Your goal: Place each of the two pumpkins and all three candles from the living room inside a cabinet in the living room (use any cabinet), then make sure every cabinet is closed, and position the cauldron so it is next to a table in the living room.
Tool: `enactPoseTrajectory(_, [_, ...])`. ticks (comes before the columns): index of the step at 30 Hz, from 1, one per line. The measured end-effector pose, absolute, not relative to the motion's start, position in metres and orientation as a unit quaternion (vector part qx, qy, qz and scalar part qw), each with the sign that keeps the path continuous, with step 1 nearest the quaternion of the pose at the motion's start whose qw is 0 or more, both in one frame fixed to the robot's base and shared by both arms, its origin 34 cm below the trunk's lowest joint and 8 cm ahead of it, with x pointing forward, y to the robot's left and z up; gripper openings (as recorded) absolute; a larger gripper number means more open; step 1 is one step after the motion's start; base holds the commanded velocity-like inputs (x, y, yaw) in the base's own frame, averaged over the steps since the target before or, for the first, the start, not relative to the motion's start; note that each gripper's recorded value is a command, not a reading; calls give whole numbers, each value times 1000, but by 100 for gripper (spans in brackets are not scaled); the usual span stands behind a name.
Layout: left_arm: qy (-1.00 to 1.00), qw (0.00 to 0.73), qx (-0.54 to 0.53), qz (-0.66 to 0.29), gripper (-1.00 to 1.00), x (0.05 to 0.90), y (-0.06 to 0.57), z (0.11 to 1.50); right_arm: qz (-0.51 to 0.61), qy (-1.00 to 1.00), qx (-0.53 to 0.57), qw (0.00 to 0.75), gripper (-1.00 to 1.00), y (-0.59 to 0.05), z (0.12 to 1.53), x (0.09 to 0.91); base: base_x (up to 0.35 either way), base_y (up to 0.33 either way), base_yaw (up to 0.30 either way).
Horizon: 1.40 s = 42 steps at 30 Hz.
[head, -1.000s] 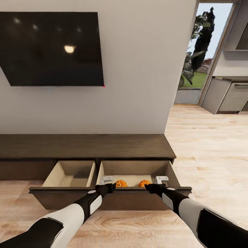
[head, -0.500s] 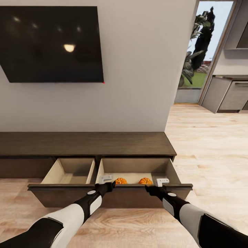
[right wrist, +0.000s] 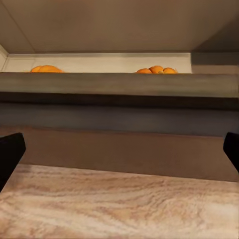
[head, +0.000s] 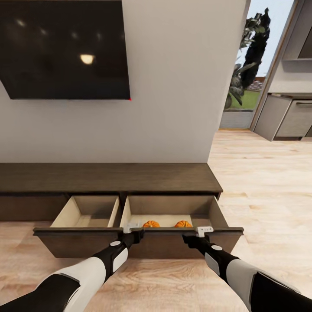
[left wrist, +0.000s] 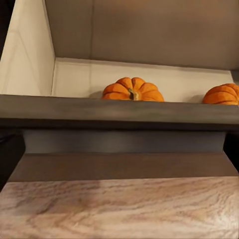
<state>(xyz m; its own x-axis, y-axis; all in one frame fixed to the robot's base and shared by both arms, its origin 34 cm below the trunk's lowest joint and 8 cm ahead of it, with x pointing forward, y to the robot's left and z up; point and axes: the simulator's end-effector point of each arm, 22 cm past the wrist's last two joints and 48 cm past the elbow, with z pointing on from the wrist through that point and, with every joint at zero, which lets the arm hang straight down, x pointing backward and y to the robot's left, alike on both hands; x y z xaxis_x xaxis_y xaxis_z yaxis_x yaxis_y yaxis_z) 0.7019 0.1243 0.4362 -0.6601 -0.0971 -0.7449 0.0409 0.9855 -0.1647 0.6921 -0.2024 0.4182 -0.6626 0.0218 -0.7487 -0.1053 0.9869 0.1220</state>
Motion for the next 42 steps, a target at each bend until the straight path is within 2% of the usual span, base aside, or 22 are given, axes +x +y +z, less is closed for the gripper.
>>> enactPoseTrajectory(42, [906, 414, -16, -83, 100, 680, 126, 344, 77, 908, -22, 412, 100, -204, 326, 669, 0, 0, 0])
